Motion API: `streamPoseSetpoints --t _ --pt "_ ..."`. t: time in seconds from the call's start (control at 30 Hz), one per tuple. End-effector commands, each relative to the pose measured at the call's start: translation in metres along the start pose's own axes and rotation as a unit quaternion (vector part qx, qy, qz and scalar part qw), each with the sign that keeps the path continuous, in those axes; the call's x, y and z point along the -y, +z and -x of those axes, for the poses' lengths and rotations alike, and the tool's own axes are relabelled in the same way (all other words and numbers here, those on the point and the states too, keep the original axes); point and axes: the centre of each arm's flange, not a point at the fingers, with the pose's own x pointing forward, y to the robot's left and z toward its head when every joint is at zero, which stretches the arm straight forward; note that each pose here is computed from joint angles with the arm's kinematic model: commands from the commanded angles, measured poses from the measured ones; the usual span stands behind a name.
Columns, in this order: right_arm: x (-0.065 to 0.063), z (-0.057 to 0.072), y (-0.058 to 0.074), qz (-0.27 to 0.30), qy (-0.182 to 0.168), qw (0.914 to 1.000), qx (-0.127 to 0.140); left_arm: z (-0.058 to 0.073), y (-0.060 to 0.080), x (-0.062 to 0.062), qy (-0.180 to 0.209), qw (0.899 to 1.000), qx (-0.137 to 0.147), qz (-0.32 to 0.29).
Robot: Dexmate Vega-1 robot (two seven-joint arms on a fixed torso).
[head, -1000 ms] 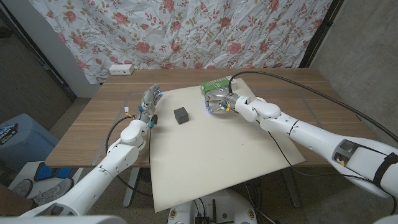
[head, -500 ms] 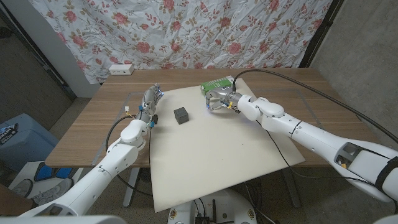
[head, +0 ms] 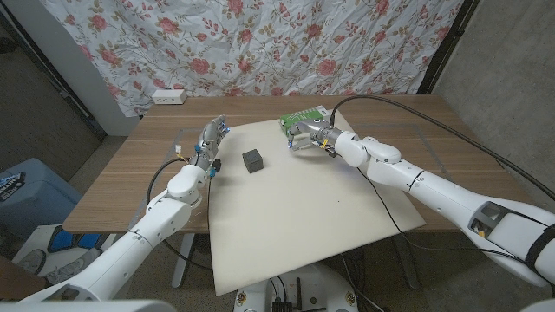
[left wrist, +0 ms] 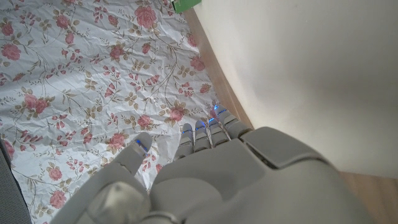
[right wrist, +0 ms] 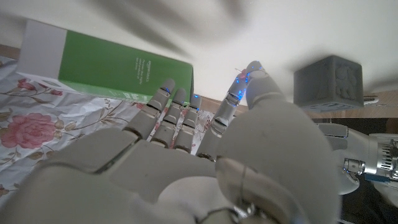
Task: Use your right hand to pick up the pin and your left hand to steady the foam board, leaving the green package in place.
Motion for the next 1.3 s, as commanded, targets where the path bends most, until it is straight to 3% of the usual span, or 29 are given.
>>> streamPoseSetpoints --t 0.03,0.67,1.3 --pt "0.004 0.005 -0.008 -0.036 -0.023 0.999 -0.007 0.006 0.023 0.009 -0.019 0.998 0.009 -0.06" --pt "0.012 0.022 -0.026 -0.109 -0.063 0.992 -0.012 0.012 0.056 0.037 -0.047 0.986 0.02 -0.158" --pt "0.019 0.036 -0.042 -0.172 -0.088 0.9808 -0.024 0.017 0.082 0.074 -0.057 0.954 0.033 -0.291"
